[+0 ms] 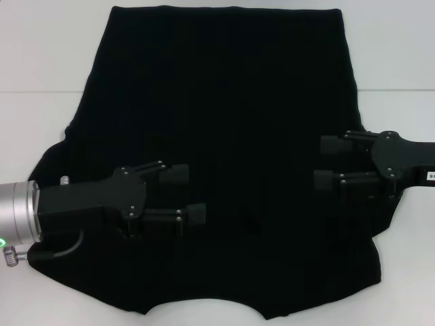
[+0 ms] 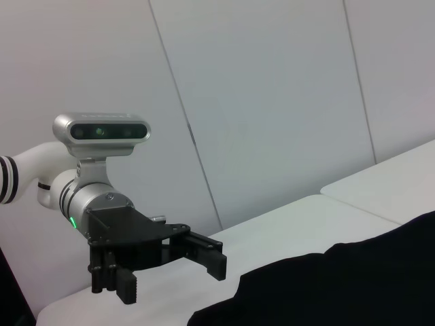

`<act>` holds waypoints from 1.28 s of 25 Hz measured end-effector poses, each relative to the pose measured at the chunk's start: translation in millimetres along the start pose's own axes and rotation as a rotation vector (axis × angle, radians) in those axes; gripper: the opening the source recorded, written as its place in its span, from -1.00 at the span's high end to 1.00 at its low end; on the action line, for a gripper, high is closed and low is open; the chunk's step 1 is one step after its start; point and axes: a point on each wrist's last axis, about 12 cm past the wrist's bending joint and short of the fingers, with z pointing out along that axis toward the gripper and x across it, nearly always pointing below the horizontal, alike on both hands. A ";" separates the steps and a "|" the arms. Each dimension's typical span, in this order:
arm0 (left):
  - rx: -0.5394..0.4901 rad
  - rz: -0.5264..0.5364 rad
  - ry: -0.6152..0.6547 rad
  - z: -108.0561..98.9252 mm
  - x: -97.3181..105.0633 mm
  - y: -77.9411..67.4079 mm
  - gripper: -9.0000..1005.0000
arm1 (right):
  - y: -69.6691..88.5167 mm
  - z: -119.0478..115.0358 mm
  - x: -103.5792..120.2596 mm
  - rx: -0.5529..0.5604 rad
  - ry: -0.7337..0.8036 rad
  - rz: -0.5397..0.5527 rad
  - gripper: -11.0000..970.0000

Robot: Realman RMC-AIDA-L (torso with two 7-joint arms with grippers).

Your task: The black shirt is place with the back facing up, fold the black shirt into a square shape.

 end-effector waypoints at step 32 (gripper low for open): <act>-0.494 -0.321 -0.028 -47.4 -7.8 49.5 -0.87 | -4.6 7.2 -3.6 0.030 -0.025 0.012 -0.88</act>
